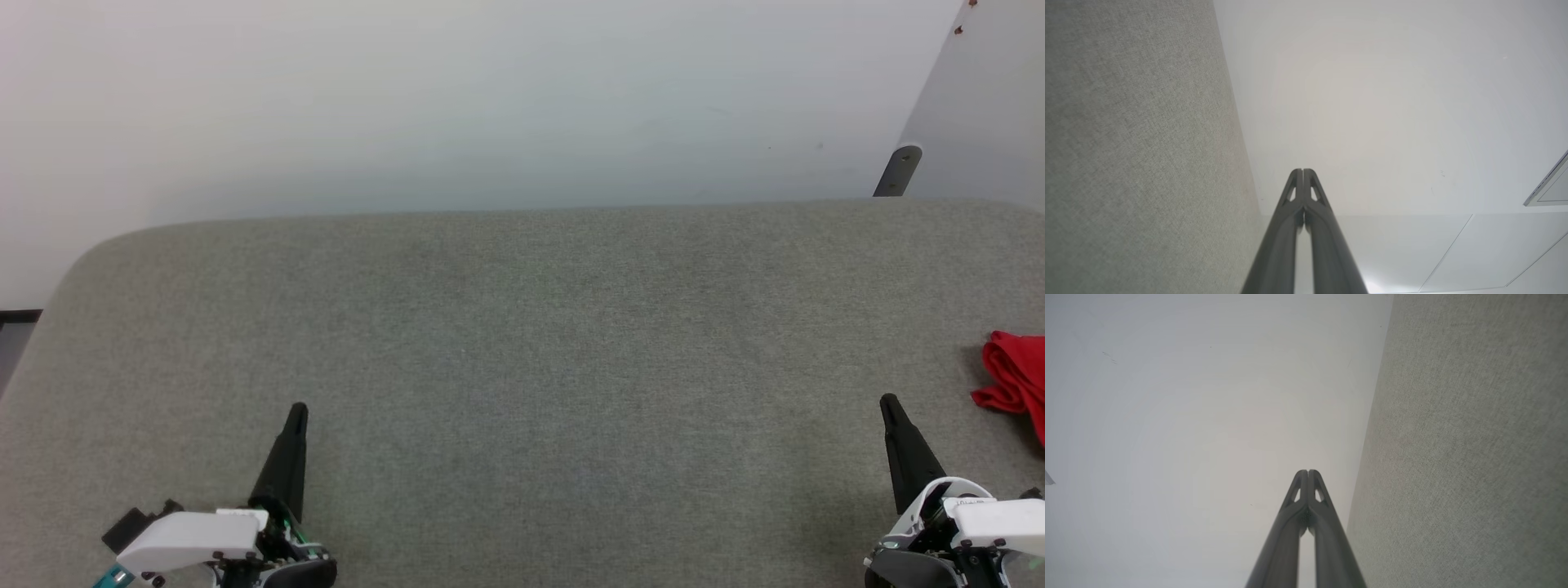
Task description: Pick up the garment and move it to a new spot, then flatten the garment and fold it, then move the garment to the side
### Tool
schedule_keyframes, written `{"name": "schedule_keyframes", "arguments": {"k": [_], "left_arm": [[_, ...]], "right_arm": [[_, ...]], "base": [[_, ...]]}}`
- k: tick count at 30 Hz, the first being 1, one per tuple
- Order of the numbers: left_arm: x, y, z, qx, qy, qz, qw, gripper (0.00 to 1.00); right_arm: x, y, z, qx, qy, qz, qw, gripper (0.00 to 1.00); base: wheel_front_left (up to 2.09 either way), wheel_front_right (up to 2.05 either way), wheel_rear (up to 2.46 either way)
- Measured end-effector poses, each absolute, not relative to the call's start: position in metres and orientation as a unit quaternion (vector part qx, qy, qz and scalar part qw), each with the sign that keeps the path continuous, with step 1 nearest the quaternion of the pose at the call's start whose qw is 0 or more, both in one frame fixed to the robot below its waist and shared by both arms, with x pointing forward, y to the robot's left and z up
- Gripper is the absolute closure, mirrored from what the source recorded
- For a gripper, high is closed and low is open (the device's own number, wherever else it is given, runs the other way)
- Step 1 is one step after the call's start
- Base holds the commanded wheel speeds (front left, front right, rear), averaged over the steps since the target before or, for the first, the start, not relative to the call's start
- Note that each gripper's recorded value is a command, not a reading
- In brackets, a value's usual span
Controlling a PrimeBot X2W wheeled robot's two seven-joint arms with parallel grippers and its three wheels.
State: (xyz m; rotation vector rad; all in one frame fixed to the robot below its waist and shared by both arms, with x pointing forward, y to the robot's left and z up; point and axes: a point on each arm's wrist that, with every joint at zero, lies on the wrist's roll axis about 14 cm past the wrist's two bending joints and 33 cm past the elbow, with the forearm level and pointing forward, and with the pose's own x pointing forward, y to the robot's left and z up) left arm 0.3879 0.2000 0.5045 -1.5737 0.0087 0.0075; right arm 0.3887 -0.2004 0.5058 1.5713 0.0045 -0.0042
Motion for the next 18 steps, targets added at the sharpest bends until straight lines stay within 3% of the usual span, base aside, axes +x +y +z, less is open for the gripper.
{"name": "schedule_keyframes", "arguments": {"k": [18], "left_arm": [[0.3879, 0.2000, 0.5045, -0.708, 0.004, 0.003, 0.706, 1.00]], "right_arm": [[0.3887, -0.2004, 0.5058, 0.707, 0.002, -0.002, 0.707, 1.00]], "base": [[0.00, 0.00, 0.00]]}}
